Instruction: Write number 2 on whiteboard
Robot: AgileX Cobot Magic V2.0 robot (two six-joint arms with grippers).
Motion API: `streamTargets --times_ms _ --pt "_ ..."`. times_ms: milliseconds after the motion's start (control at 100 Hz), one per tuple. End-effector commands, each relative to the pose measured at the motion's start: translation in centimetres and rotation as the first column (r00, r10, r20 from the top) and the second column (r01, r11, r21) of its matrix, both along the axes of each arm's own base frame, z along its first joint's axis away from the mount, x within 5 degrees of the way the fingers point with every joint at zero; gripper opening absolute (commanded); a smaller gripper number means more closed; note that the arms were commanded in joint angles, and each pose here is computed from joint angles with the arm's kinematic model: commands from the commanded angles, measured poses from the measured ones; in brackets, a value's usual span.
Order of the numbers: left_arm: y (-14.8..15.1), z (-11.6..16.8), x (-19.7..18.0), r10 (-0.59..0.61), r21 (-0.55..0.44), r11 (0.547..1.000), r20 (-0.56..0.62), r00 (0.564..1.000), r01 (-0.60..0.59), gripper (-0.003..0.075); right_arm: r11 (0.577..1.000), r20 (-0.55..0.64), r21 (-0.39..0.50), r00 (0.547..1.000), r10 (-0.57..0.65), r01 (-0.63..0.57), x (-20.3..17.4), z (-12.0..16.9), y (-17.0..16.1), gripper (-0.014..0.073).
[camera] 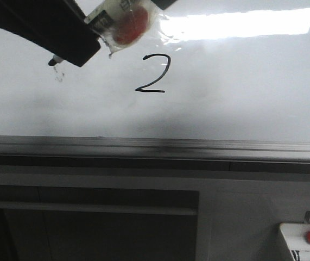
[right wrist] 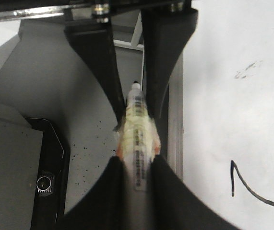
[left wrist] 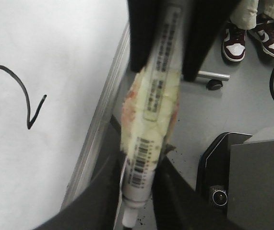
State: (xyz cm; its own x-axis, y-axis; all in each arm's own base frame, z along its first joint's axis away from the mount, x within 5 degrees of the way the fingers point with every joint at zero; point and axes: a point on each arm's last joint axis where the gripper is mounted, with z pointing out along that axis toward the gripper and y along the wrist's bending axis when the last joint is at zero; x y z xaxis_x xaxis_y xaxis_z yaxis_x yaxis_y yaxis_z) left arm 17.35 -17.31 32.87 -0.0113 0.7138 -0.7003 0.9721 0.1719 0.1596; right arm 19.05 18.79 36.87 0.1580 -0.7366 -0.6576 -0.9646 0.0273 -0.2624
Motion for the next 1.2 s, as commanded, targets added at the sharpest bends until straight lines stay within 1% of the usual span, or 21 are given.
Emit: streamTargets --times_ms 0,230,280,350,450,520,570,600,690,760,810,840,890,940,1010,1080,1090,1100,1110,1160,1190 --pt "-0.2 1.8 -0.2 0.018 -0.083 0.996 0.040 0.999 -0.015 0.0112 0.998 0.041 0.062 0.999 0.000 -0.003 -0.5 1.7 -0.2 0.0006" --pt "-0.2 1.8 -0.2 0.018 -0.083 0.996 0.040 0.999 -0.015 0.0072 0.998 0.045 0.068 0.999 -0.006 0.003 -0.4 1.7 -0.1 0.0013" --pt "-0.2 1.8 -0.2 0.018 -0.083 0.996 0.040 0.999 -0.015 0.0066 0.998 0.045 0.068 0.999 -0.006 0.003 -0.4 1.7 -0.1 0.0030" --pt "-0.2 1.8 -0.2 0.018 -0.083 0.996 0.040 0.999 -0.015 0.0056 0.998 0.043 0.068 0.999 -0.008 0.005 -0.4 1.7 -0.1 0.0096" --pt "-0.2 1.8 -0.2 0.018 -0.083 0.996 0.040 0.999 -0.015 0.0042 0.997 0.041 0.070 0.999 -0.012 0.009 -0.4 1.7 -0.1 0.0256" --pt "-0.2 1.8 -0.2 0.019 -0.082 0.996 0.042 0.999 -0.015 0.0041 0.998 0.051 0.068 0.999 -0.019 0.015 -0.4 1.8 -0.3 0.0346" --pt "-0.2 1.8 -0.1 0.017 -0.069 0.998 0.052 0.998 -0.014 0.0041 0.998 0.068 0.064 0.997 -0.033 0.029 -0.3 2.2 -0.8 0.0377" --pt "-0.1 1.7 -0.1 0.014 -0.057 0.998 0.059 0.998 -0.011 0.0041 0.997 0.077 0.056 0.996 -0.049 0.045 -0.4 2.5 -1.3 0.0379" --pt "0.4 1.6 0.2 0.053 -0.017 0.998 0.064 0.997 -0.052 0.0041 0.986 0.072 0.060 0.985 -0.157 0.153 -0.9 3.9 -3.4 0.0375" --pt "1.2 1.8 0.3 0.111 -0.007 0.994 0.065 0.992 -0.111 0.0041 0.964 0.063 0.083 0.964 -0.259 0.253 -1.7 5.1 -5.6 0.0375" --pt "1.9 2.1 0.4 0.154 -0.010 0.988 0.076 0.985 -0.153 0.0041 0.935 0.049 0.102 0.937 -0.345 0.339 -2.4 5.8 -7.2 0.0375" --pt "2.3 2.3 0.5 0.182 -0.017 0.983 0.083 0.980 -0.182 0.0041 0.908 0.030 0.117 0.912 -0.409 0.403 -2.8 6.2 -8.2 0.0375" --pt "3.3 2.7 0.7 0.234 -0.033 0.972 0.097 0.967 -0.232 0.0041 0.869 0.021 0.142 0.876 -0.482 0.475 -3.8 6.6 -9.7 0.0375" --pt "4.3 3.1 0.8 0.303 -0.068 0.952 0.110 0.947 -0.297 0.0041 0.839 0.023 0.162 0.848 -0.529 0.519 -4.6 6.8 -10.8 0.0375" --pt "6.0 3.2 1.3 0.432 -0.137 0.899 0.116 0.895 -0.416 0.0041 0.814 0.038 0.182 0.823 -0.567 0.552 -5.8 6.5 -11.9 0.0375" --pt "7.8 2.7 2.0 0.576 -0.217 0.808 0.096 0.812 -0.547 0.0041 0.796 0.052 0.202 0.805 -0.590 0.570 -6.9 6.1 -12.5 0.0375" --pt "8.1 2.8 2.2 0.603 -0.238 0.785 0.088 0.793 -0.572 0.0041 0.795 0.053 0.204 0.805 -0.591 0.571 -7.1 6.0 -12.6 0.0375" --pt "8.3 2.5 2.2 0.616 -0.241 0.775 0.079 0.784 -0.585 0.0041 0.793 0.056 0.208 0.803 -0.594 0.573 -7.3 5.9 -12.7 0.0375" --pt "8.6 2.5 2.3 0.638 -0.257 0.754 0.064 0.768 -0.605 0.0041 0.792 0.057 0.210 0.802 -0.595 0.573 -7.3 5.9 -12.7 0.0375" --pt "9.5 2.0 2.7 0.708 -0.316 0.673 0.014 0.706 -0.668 0.0041 0.786 0.064 0.223 0.796 -0.602 0.576 -7.9 5.4 -12.9 0.0375" --pt "9.9 1.4 2.9 0.734 -0.332 0.637 -0.015 0.679 -0.695 0.0041 0.783 0.067 0.229 0.793 -0.605 0.578 -8.0 5.2 -13.0 0.0375"
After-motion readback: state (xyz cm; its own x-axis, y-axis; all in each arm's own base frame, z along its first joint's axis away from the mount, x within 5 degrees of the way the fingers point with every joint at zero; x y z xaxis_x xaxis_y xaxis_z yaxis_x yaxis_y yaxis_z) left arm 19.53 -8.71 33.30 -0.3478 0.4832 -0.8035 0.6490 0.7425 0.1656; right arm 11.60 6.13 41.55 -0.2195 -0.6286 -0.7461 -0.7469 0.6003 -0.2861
